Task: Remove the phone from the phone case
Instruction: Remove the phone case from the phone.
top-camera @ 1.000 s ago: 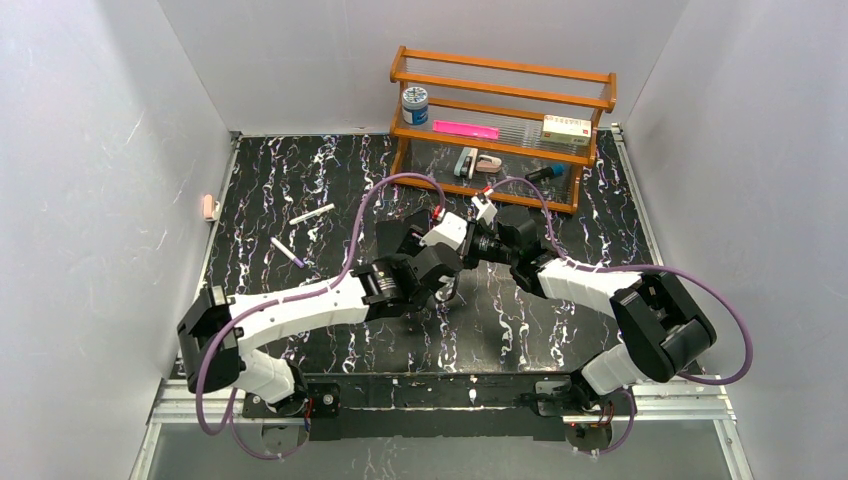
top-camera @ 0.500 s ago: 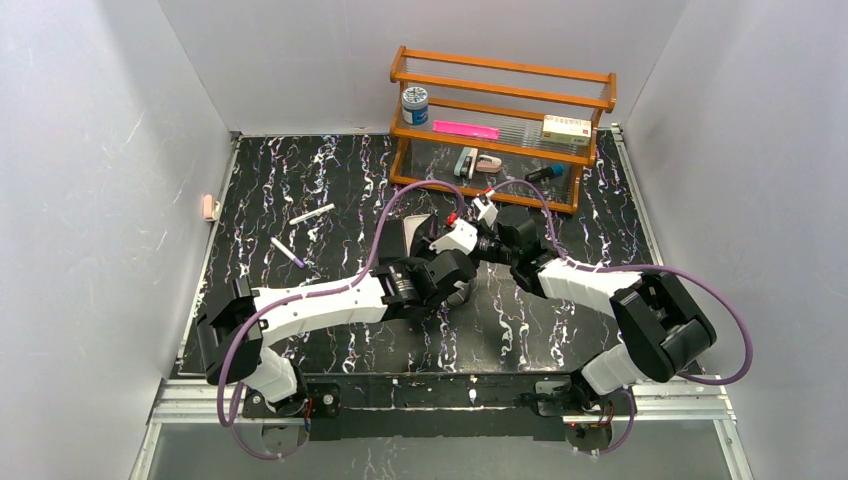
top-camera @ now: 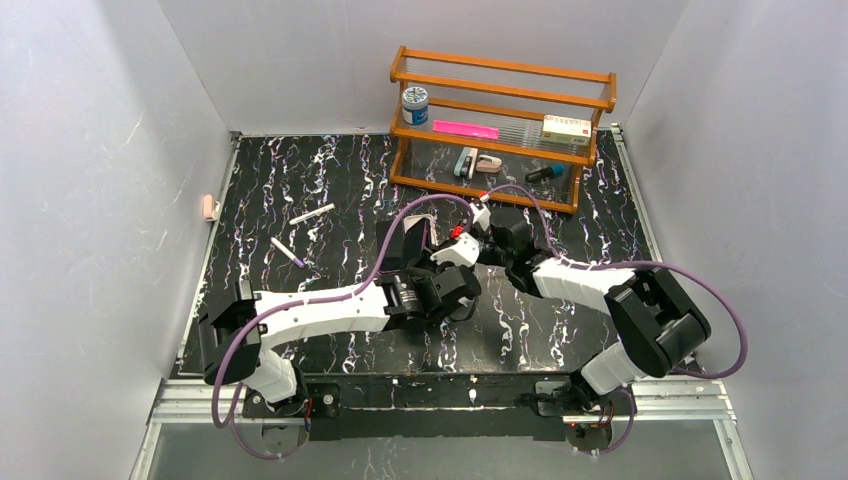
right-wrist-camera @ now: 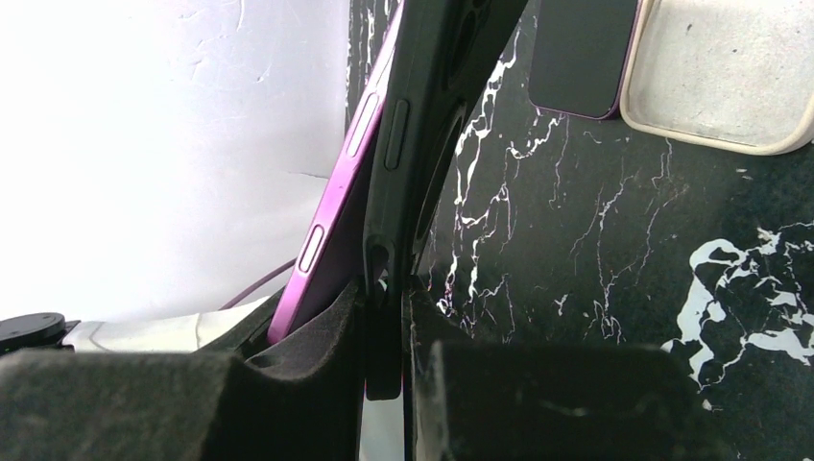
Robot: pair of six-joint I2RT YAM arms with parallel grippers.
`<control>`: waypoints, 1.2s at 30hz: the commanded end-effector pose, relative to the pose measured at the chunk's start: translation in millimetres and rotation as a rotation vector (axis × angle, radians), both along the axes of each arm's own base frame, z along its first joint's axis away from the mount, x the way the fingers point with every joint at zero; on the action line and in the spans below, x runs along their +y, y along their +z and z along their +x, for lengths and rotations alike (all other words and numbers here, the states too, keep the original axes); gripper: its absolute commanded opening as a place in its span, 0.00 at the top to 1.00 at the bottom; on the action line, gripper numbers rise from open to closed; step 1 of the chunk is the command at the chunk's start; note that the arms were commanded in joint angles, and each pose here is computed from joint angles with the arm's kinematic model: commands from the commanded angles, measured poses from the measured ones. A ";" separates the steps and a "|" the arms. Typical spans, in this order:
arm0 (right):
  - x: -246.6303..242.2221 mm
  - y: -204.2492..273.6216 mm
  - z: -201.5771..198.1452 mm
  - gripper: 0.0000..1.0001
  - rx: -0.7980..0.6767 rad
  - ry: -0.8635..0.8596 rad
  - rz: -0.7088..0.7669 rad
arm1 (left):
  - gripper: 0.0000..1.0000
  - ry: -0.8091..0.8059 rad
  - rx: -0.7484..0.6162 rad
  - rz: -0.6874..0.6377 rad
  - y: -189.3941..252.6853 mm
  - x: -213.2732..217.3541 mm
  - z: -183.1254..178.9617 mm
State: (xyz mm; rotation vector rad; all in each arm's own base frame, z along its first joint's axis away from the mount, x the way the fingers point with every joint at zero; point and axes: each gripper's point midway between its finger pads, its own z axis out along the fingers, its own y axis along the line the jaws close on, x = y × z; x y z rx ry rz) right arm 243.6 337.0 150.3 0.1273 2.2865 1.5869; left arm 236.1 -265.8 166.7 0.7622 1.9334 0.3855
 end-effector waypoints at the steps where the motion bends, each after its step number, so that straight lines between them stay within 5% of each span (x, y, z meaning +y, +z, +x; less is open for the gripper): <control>1: -0.8 23.9 57.5 0.99 -0.125 -0.168 -0.001 | 1.00 -0.033 -0.008 -0.141 29.0 -10.7 -18.0; 12: -31.5 -7.8 93.0 0.99 -0.139 -0.256 -0.130 | 1.00 -0.010 -0.026 -0.173 46.5 8.3 -21.0; 26: -69.1 -27.2 78.6 0.99 -0.285 -0.101 -0.211 | 1.00 0.168 0.024 0.187 12.1 101.8 33.7; 36: -86.5 -37.6 75.5 0.99 -0.254 -0.045 -0.155 | 1.00 0.144 0.111 0.381 -42.4 122.7 58.7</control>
